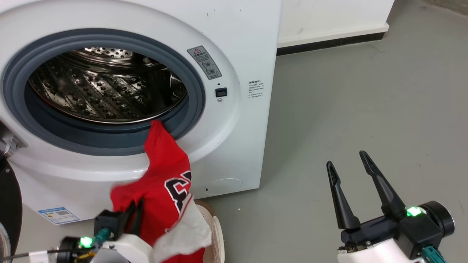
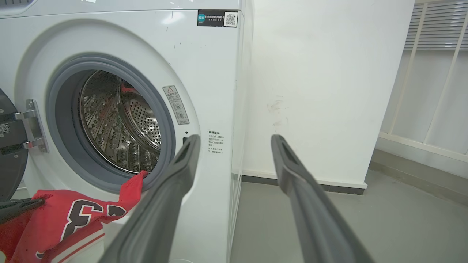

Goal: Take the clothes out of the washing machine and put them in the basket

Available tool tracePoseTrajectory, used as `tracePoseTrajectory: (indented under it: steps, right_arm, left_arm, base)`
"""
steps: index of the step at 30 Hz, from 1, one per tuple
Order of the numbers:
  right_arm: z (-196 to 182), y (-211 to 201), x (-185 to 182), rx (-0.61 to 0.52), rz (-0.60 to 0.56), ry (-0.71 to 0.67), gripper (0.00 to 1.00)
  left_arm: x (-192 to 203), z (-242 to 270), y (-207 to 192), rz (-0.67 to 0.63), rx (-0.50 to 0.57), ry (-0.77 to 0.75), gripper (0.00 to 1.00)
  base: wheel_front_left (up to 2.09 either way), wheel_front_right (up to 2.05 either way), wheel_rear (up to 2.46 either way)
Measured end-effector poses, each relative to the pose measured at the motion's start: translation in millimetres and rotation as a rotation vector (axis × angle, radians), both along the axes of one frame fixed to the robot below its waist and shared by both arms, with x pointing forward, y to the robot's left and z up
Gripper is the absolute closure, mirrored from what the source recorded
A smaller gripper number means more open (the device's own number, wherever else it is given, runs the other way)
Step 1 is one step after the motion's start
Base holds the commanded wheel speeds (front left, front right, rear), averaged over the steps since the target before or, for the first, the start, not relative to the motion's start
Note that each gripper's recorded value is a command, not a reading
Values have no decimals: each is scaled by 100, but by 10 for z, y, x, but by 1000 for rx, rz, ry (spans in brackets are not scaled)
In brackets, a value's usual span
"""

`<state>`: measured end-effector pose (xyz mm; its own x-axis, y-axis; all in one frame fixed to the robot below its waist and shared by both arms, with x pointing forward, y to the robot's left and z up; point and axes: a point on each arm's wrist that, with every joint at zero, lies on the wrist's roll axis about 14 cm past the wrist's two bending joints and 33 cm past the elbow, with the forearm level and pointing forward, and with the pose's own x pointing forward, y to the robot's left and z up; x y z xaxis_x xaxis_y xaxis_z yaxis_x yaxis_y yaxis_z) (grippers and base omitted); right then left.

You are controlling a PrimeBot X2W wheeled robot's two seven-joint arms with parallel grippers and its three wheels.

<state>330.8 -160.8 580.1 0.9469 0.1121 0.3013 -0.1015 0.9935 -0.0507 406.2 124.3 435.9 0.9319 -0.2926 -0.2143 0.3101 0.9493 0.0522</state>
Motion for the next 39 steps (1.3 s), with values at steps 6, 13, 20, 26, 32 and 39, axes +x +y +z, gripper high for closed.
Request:
tracePoseTrajectory:
  steps: [6, 13, 20, 26, 32, 39]
  right_arm:
    - [-42, -22, 12, -1, -8, 15, 0]
    - [-67, -69, 167, -12, -21, 26, 0]
    - [-109, -146, 417, -18, -36, 39, 0]
    - [-245, -188, 619, -24, -43, 74, 0]
    - [-396, -231, 823, -28, -47, 107, 0]
    - [-626, -267, 1045, -34, -50, 152, 0]
  left_arm:
    - [-144, -337, -72, -17, 0, 107, 100]
    - [-122, -785, -55, -6, 19, 240, 100]
    - [-93, -1329, -112, -14, 35, 402, 100]
    - [-230, -1873, -35, 4, 70, 588, 100]
    - [-274, -2256, -35, 10, 92, 712, 100]
    - [-228, -2607, -42, 17, 125, 802, 100]
  base:
    - [0, 0, 0]
    - [0, 0, 0]
    - [0, 0, 0]
    - [0, 0, 0]
    - [0, 0, 0]
    - [0, 0, 0]
